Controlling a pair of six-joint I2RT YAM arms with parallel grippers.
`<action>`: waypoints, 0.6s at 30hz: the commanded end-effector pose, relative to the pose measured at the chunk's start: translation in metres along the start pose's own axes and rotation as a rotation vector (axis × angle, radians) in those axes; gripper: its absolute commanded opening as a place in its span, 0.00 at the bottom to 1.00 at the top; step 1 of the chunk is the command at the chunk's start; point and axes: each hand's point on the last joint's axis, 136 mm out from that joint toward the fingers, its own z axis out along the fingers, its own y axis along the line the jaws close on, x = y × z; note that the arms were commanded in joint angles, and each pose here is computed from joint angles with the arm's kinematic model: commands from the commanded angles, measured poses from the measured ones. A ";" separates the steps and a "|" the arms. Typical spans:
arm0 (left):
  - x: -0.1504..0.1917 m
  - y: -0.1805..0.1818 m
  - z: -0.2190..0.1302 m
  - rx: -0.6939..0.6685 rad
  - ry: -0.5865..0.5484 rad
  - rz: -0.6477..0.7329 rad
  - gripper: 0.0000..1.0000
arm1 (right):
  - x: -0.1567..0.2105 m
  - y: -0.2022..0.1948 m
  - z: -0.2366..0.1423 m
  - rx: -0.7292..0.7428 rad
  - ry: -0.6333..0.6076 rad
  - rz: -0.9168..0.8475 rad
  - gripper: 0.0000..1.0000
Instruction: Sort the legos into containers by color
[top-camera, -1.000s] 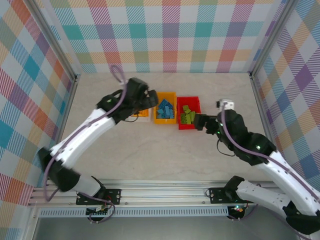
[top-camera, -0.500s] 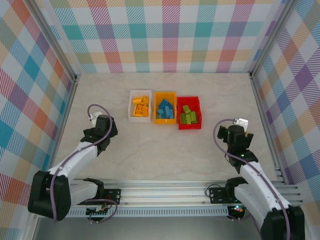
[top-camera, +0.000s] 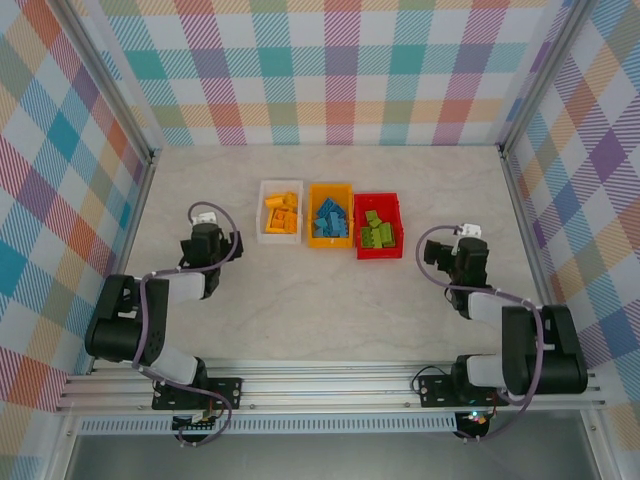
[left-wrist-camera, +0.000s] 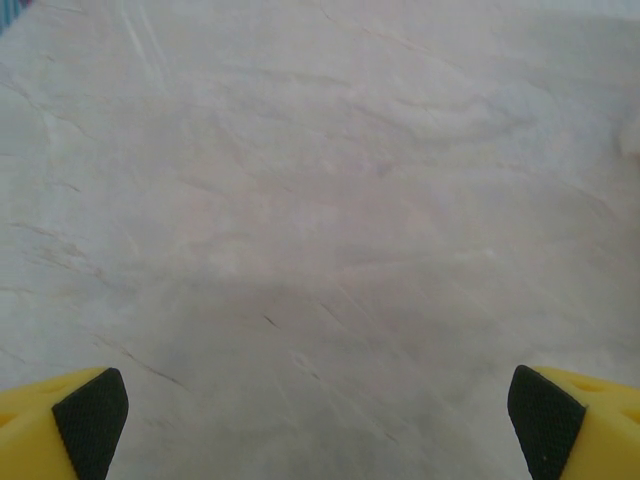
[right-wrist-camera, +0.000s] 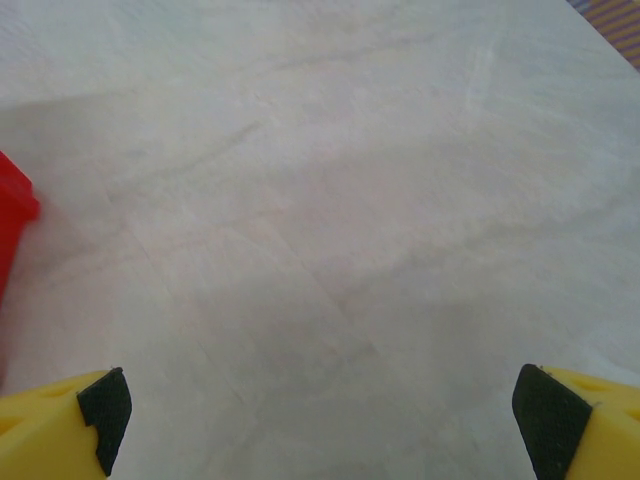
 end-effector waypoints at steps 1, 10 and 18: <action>-0.008 0.001 -0.007 0.060 -0.151 -0.043 1.00 | -0.035 0.017 0.010 -0.117 -0.167 0.004 1.00; -0.009 -0.002 -0.004 0.060 -0.154 -0.035 1.00 | -0.030 0.027 0.024 -0.147 -0.117 -0.037 1.00; -0.008 -0.002 -0.004 0.058 -0.150 -0.032 1.00 | -0.029 0.029 0.025 -0.143 -0.108 -0.051 1.00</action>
